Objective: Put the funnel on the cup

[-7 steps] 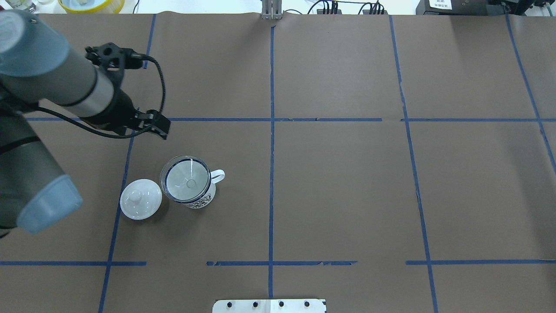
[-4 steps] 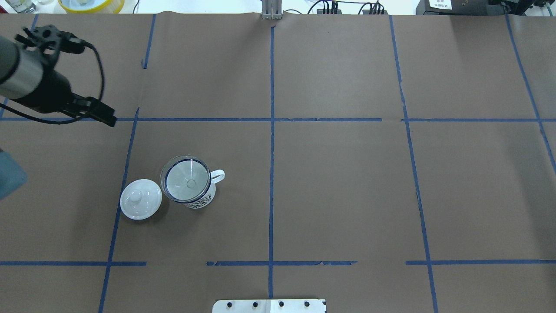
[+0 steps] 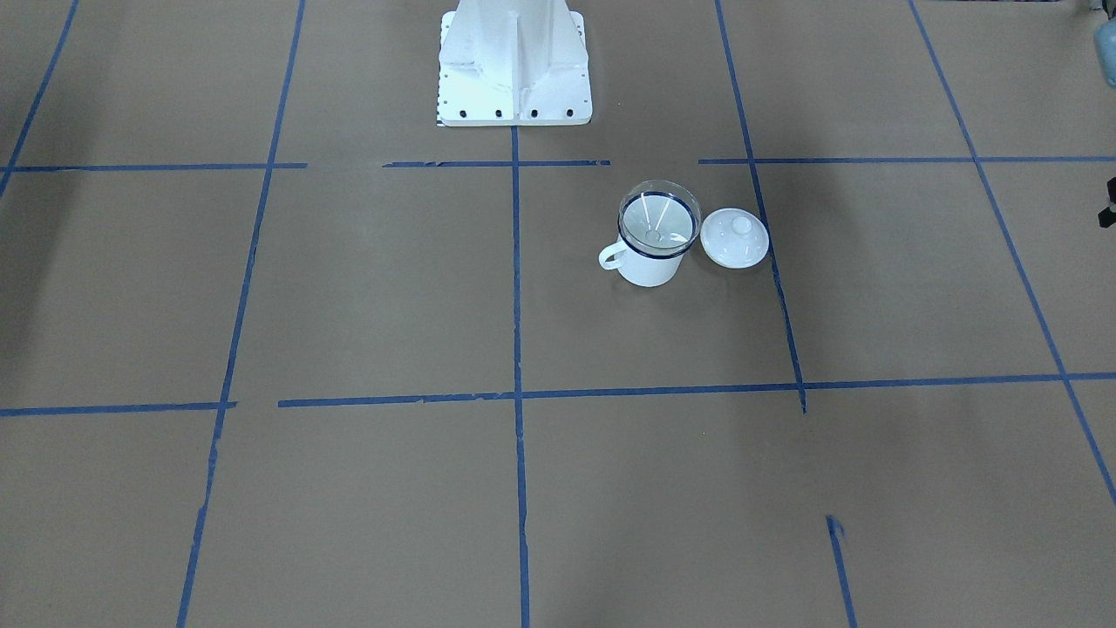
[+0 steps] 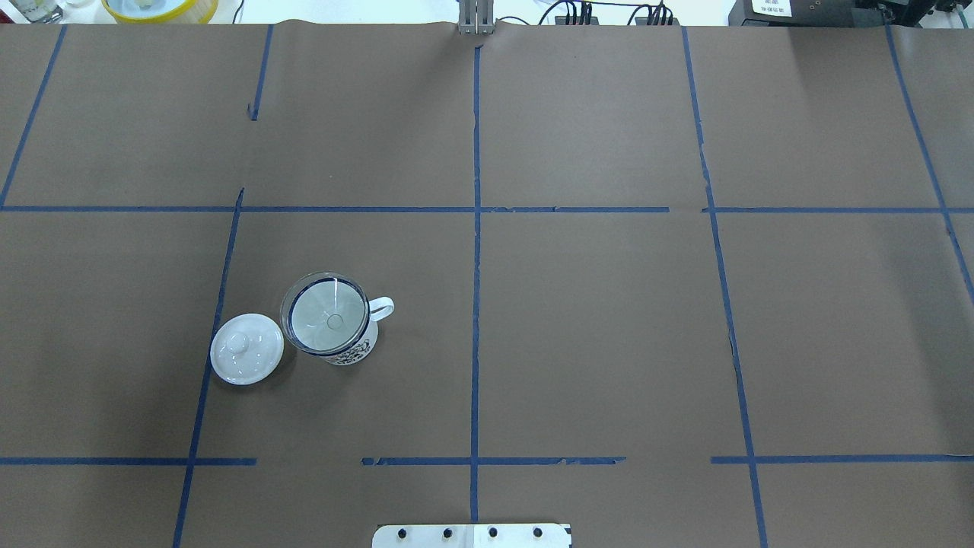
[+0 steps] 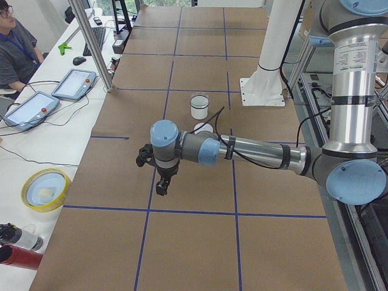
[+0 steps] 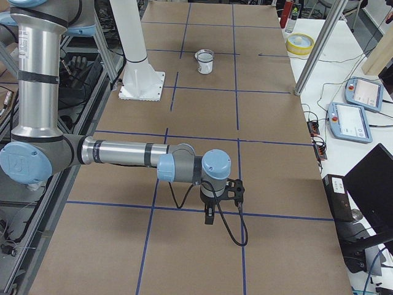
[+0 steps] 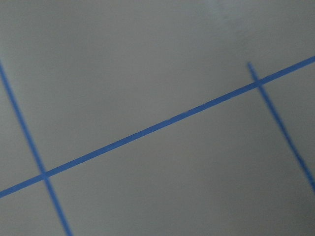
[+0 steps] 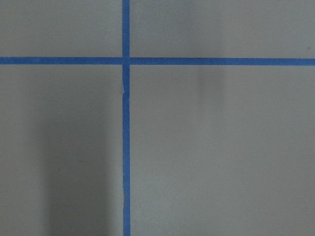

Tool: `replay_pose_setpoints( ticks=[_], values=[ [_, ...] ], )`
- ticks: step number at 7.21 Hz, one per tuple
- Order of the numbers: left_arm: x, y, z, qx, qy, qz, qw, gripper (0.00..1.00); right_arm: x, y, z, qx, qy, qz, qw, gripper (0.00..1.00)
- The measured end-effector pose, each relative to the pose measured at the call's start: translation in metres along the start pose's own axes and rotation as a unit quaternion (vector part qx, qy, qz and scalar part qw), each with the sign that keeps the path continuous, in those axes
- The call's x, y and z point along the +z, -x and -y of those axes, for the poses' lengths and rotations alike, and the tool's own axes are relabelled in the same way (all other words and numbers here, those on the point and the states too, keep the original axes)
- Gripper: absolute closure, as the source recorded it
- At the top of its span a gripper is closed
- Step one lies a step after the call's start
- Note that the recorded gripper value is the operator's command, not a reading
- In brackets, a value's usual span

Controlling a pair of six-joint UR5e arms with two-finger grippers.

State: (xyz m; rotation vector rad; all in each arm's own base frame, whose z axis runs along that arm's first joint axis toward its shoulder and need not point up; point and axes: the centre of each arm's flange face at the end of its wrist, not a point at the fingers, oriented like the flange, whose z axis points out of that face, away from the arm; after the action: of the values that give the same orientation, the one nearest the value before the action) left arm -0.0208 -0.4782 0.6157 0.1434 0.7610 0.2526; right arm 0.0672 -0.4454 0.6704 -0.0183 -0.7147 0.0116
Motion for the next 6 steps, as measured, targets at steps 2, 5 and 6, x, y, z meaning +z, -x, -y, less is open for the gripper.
replay_pose_setpoints(
  ticks=[2, 5, 6],
  values=[
    [0.017, 0.026, -0.025, -0.031, 0.019, -0.008, 0.9993, 0.00, 0.000, 0.000, 0.000, 0.000, 0.000, 0.000, 1.0000, 0.00],
    [0.010, 0.038, -0.042, -0.061, 0.019, -0.023, 0.9977, 0.00, 0.000, 0.000, 0.000, 0.000, 0.000, 0.000, 1.0000, 0.00],
    [0.009, 0.039, -0.042, -0.061, 0.018, -0.024, 0.9977, 0.00, 0.000, 0.000, 0.000, 0.000, 0.000, 0.000, 1.0000, 0.00]
  ],
)
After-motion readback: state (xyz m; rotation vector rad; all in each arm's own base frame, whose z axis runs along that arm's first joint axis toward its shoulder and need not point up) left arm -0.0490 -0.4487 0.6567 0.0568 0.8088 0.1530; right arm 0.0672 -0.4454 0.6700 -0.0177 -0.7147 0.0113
